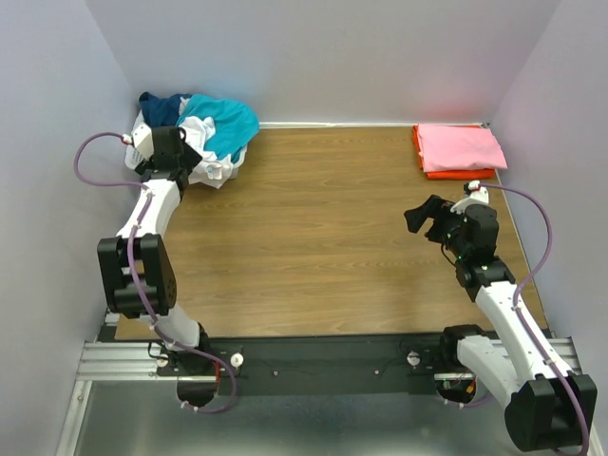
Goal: Fold and stack the t-shirts
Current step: Grab the tshirt from the pile
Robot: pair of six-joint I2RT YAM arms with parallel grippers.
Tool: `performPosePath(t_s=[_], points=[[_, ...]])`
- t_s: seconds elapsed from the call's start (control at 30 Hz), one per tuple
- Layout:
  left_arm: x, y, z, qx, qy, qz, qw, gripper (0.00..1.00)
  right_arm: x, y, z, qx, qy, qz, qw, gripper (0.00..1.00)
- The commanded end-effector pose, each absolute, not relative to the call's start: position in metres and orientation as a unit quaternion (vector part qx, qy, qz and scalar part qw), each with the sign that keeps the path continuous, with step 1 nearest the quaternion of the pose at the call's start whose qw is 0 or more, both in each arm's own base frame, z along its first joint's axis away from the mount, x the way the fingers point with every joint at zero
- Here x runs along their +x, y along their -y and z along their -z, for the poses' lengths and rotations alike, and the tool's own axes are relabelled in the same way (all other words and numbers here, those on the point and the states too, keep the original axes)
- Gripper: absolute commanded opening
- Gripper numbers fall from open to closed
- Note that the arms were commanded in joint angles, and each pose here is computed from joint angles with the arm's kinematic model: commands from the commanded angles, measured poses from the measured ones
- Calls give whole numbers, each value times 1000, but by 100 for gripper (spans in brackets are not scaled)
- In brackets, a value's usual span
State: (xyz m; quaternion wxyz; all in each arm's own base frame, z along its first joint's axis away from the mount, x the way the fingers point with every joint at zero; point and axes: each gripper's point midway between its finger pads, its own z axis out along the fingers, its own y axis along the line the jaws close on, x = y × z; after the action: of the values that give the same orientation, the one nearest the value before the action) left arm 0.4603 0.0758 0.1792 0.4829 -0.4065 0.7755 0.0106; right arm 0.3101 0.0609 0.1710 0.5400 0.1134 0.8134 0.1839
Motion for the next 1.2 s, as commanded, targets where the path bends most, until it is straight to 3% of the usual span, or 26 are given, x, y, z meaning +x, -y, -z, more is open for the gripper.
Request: performPosePath(t_s=[0.0, 0.1, 0.2, 0.23, 0.3, 0.37, 0.8, 1.17], points=[[481, -73, -177, -387, -786, 8, 483, 91, 309, -65, -169, 105, -812, -190, 541, 100], [490, -72, -164, -387, -794, 14, 468, 83, 309, -65, -168, 103, -814, -191, 539, 100], [501, -72, -168, -386, -791, 19, 474, 68, 309, -67, -167, 98, -815, -195, 537, 100], [501, -71, -165, -385, -797, 22, 464, 40, 309, -67, -166, 98, -816, -194, 535, 100], [500, -73, -178, -389, -790, 24, 473, 11, 309, -67, -167, 97, -816, -195, 536, 100], [497, -74, -189, -391, -782, 23, 484, 0, 309, -68, -166, 98, -816, -196, 534, 100], [496, -82, -356, -333, -711, 25, 619, 0, 305, -70, -169, 92, -813, -203, 539, 100], [442, -47, -557, -215, -588, 106, 773, 0, 303, -70, -174, 92, -806, -205, 547, 100]])
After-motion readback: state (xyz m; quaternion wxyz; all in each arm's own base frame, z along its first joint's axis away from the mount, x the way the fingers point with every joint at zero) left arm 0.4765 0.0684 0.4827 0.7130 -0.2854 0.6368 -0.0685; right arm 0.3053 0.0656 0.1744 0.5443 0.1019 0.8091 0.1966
